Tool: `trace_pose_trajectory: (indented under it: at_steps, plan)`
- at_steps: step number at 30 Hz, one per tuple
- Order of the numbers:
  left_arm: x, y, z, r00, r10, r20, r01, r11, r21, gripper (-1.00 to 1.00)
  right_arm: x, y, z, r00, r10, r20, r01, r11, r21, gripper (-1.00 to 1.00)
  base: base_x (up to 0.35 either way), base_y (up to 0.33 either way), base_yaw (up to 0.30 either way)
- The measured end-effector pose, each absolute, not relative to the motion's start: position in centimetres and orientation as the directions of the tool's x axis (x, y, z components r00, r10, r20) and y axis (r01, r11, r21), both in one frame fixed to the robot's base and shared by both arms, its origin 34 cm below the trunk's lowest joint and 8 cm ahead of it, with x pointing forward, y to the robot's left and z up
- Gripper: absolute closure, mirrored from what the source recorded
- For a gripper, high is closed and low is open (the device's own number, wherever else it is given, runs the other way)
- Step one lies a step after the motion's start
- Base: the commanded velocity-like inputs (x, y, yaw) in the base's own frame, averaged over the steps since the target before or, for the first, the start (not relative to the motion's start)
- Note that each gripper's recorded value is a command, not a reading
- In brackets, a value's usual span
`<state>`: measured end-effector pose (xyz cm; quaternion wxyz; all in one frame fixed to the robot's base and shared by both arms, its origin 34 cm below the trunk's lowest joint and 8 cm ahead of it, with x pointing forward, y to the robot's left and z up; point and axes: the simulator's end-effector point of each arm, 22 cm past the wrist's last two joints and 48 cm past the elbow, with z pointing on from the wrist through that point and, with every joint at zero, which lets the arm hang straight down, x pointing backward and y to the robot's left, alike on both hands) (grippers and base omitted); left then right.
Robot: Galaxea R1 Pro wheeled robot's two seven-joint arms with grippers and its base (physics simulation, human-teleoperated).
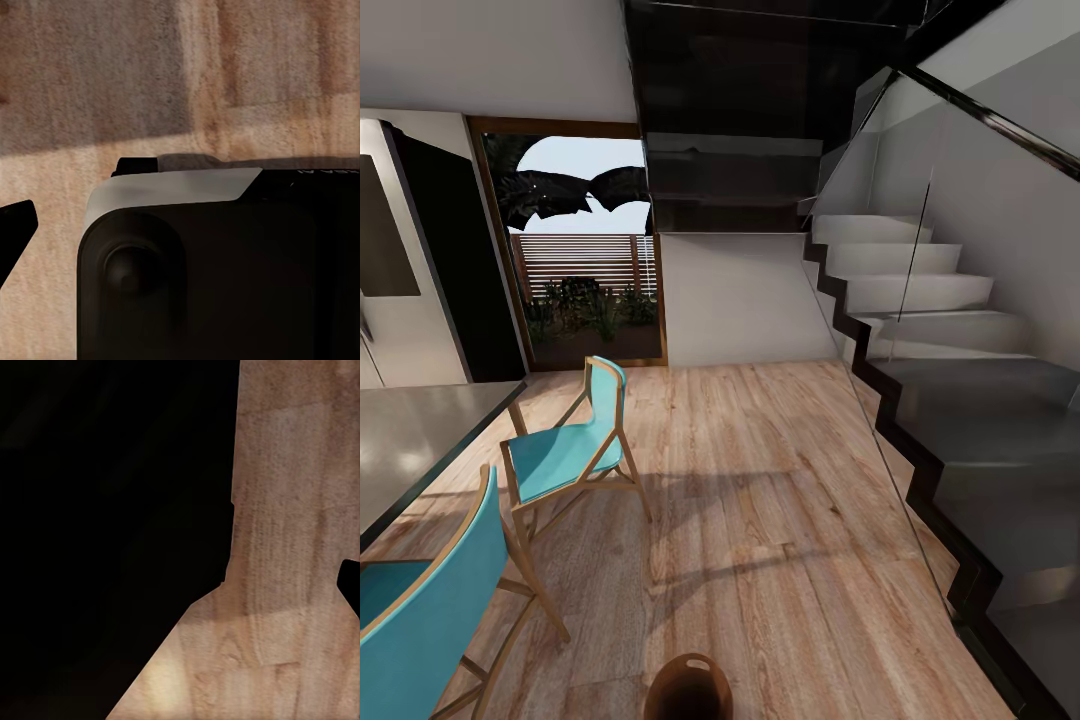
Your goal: Put the three can of soda from the living room inside the tash can in the kitchen.
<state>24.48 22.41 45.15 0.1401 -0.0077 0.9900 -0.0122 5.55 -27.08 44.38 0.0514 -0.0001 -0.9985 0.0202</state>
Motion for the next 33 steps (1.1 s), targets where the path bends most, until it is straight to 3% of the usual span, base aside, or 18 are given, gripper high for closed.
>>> trace_pose_trajectory:
  at_steps: [33]
  plan:
    - [24.48, 22.41, 45.15, -0.961, -0.019, -0.277, -0.012, 1.0, -0.026, -1.0, 5.55, -27.08, 44.38, -0.995, 0.002, 0.103, -0.002, 0.999, -0.04, -1.0, 0.0, 0.0, 0.0]
